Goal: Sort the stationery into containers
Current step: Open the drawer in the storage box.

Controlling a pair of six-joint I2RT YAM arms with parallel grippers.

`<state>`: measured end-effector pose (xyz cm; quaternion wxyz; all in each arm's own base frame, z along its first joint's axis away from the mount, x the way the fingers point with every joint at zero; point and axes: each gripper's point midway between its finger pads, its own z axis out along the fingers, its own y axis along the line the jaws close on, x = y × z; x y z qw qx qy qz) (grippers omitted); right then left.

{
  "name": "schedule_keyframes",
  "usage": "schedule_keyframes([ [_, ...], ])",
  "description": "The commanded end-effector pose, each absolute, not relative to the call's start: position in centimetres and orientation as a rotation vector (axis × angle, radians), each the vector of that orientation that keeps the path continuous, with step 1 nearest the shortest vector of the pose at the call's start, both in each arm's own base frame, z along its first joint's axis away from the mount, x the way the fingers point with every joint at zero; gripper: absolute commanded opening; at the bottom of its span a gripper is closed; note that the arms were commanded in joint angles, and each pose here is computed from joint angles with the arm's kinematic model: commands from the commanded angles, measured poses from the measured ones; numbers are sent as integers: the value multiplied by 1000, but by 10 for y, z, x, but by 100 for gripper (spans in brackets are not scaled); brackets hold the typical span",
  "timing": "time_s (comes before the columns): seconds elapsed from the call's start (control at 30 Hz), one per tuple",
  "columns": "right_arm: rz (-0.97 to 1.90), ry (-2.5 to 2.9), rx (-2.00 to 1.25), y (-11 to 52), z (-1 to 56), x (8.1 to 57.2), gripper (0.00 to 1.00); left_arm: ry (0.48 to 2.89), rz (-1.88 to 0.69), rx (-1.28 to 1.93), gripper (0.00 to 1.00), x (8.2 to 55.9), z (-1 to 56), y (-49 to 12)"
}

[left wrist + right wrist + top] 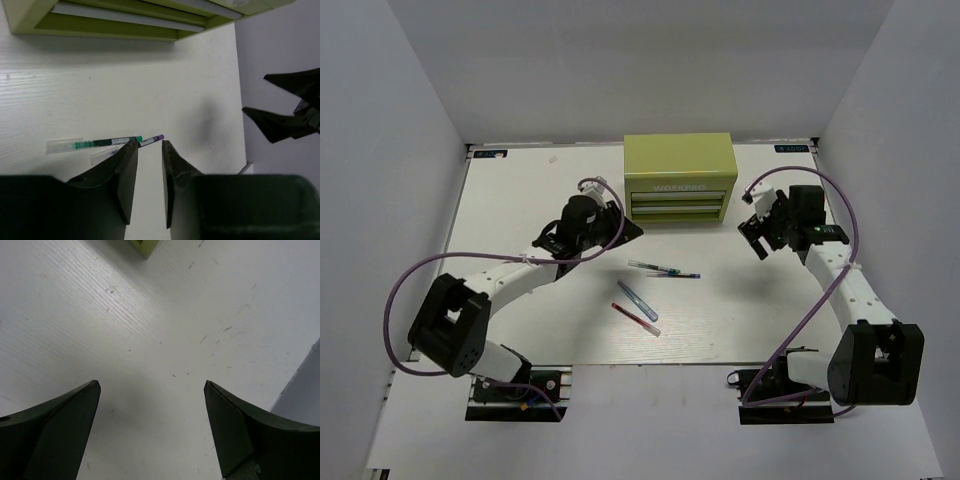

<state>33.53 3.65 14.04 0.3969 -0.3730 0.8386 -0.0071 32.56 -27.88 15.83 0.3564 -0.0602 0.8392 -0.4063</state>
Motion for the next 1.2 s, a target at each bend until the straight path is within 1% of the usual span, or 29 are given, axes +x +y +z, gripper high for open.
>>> schedule_keyframes([
  [0.0,56,2063,-1036,51,160,330,90,2089,-1087,-196,39,341,179,-300],
  [0.03,81,2027,-1029,56,167,333,90,2089,-1092,-205,50,342,176,-304],
  [0.07,161,1937,-1015,71,187,329,90,2083,-1107,-234,64,342,178,-312],
  [0.1,159,1848,-1032,77,197,334,90,2074,-1118,-255,69,344,178,-316],
  [0.13,179,1785,-1060,85,204,332,87,2047,-1140,-273,73,347,177,-322],
  [0.17,223,1640,-1108,101,228,323,66,2011,-1161,-337,75,352,182,-321],
  [0.2,195,1531,-1109,106,241,331,51,2007,-1170,-355,75,350,174,-324],
  [0.23,204,1479,-1117,112,250,330,43,1971,-1200,-364,75,348,179,-329],
  [0.27,245,1422,-1135,121,260,328,38,1881,-1236,-406,76,358,191,-329],
  [0.3,235,1370,-1136,124,279,333,42,1863,-1240,-421,76,358,189,-331],
  [0.33,278,1393,-1136,128,273,341,49,1838,-1225,-452,76,361,186,-331],
  [0.37,273,1365,-1135,131,289,348,64,1789,-1232,-462,76,366,194,-330],
  [0.4,309,1379,-1145,136,285,354,64,1783,-1237,-492,76,367,190,-333],
  [0.43,314,1373,-1155,138,293,368,66,1768,-1226,-505,76,371,188,-332],
  [0.47,317,1370,-1163,140,295,371,67,1728,-1224,-536,76,377,192,-329],
  [0.53,337,1328,-1187,150,308,380,67,1731,-1218,-564,74,380,181,-332],
  [0.63,377,1334,-1231,167,299,396,67,1703,-1210,-616,74,389,177,-331],
  [0.7,372,1318,-1260,178,309,406,70,1684,-1208,-639,73,393,172,-330],
  [0.73,384,1351,-1269,179,299,410,70,1665,-1211,-677,73,394,172,-326],
  [0.8,375,1345,-1276,187,303,418,70,1646,-1205,-701,73,399,167,-325],
  [0.83,351,1346,-1284,188,302,421,70,1630,-1213,-717,71,400,169,-324],
  [0.93,327,1342,-1301,194,300,426,70,1591,-1216,-761,71,408,163,-319],
  [1.13,340,1405,-1362,196,274,428,70,1559,-1240,-805,71,423,160,-324],
  [1.17,331,1405,-1370,197,272,428,70,1557,-1247,-813,70,423,160,-324],
])
